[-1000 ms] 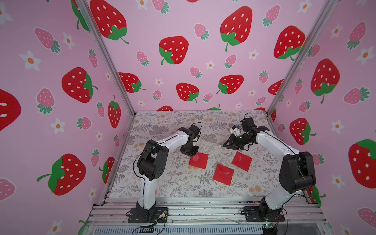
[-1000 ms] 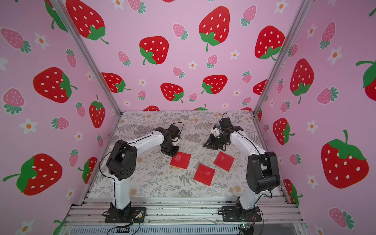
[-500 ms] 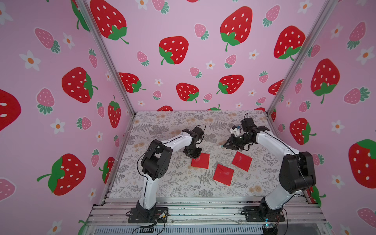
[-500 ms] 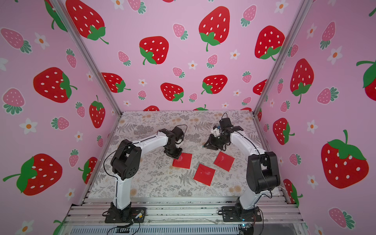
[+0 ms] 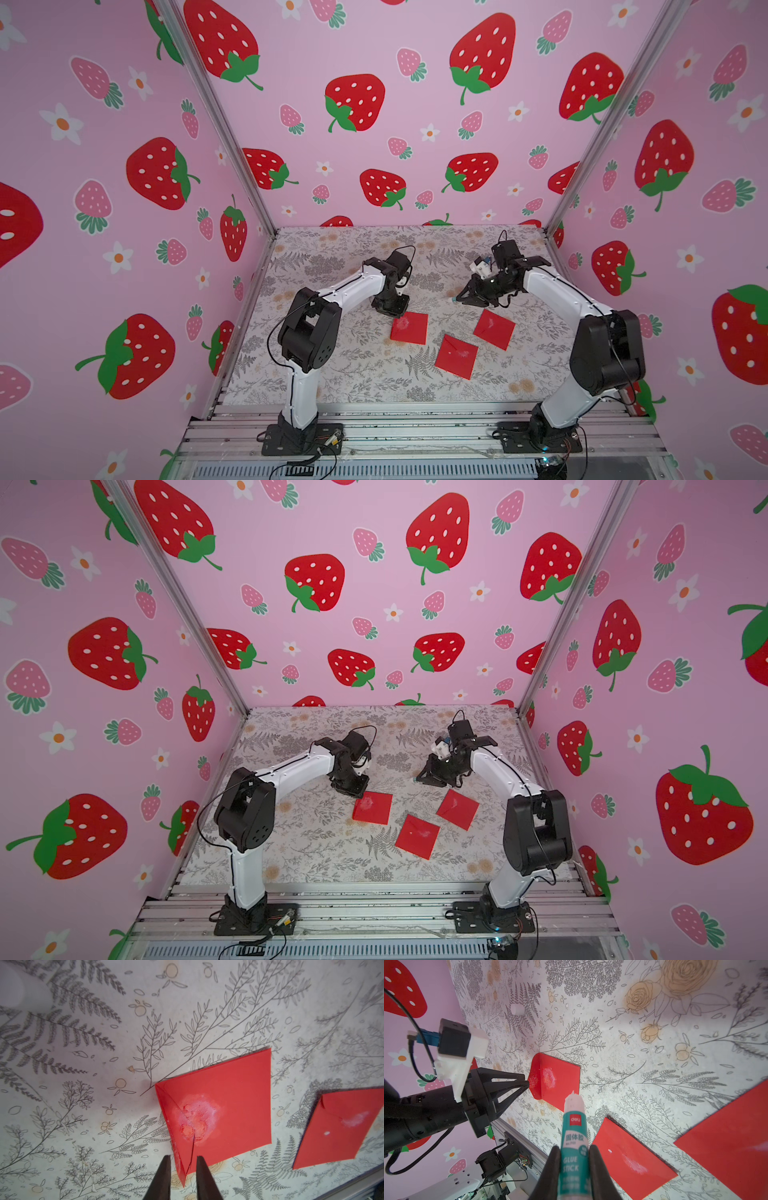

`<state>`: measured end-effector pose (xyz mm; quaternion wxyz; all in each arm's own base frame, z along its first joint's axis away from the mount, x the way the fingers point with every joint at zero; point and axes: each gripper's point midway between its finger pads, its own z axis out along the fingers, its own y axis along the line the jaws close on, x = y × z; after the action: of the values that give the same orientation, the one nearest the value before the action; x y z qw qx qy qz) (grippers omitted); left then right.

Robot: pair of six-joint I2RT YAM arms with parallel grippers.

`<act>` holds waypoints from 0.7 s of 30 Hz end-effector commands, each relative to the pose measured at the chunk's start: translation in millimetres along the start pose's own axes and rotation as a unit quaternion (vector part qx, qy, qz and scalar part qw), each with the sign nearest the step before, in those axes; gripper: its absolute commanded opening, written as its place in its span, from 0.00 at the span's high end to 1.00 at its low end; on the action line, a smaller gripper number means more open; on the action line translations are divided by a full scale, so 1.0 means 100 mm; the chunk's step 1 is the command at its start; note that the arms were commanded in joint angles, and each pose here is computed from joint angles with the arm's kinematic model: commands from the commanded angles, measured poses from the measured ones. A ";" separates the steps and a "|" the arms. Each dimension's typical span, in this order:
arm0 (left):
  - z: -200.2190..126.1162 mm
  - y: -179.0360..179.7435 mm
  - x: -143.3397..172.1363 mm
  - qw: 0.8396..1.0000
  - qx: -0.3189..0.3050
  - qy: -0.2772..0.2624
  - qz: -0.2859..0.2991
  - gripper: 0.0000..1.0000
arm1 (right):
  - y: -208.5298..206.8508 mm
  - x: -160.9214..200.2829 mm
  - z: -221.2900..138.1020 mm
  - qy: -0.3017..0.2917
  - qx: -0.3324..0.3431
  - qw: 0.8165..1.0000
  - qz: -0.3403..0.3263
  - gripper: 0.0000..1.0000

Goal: Seal the envelope with a glue stick
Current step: Seal the envelope at the center of the board.

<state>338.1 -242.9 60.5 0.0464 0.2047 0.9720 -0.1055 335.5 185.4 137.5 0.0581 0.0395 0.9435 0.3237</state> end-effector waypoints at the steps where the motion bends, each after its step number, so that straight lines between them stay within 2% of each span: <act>1: -0.14 -0.02 0.00 1.000 0.013 -0.005 0.004 0.78 | 0.05 -0.05 -0.12 -0.014 0.008 1.000 -0.017 1.00; 8: -0.21 0.04 0.02 1.000 0.009 -0.018 0.001 0.78 | -0.08 -0.07 -0.10 -0.013 0.043 0.999 -0.027 1.00; 11: -0.14 0.06 0.08 1.000 0.012 -0.017 -0.005 0.78 | -0.18 -0.09 -0.07 -0.009 0.067 0.997 -0.033 1.00; 15: -0.06 0.03 0.10 0.999 0.030 -0.011 -0.003 0.78 | -0.32 -0.18 -0.10 -0.024 0.092 0.995 -0.032 1.00; 18: -0.05 0.03 0.03 0.999 0.040 -0.023 -0.021 0.78 | -0.39 -0.30 -0.14 -0.052 0.079 0.995 -0.015 1.00; 20: -0.08 0.05 0.01 0.999 0.028 -0.024 -0.023 0.78 | -0.51 -0.38 -0.22 -0.065 0.122 0.990 -0.029 1.00; 21: -0.09 0.09 0.03 0.999 0.016 -0.023 -0.022 0.78 | -0.58 -0.38 -0.27 -0.063 0.136 0.989 -0.015 1.00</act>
<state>333.0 -232.9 64.8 0.0568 0.1874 0.9717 -0.1318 359.2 141.1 128.1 0.1055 0.0451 0.9651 0.2353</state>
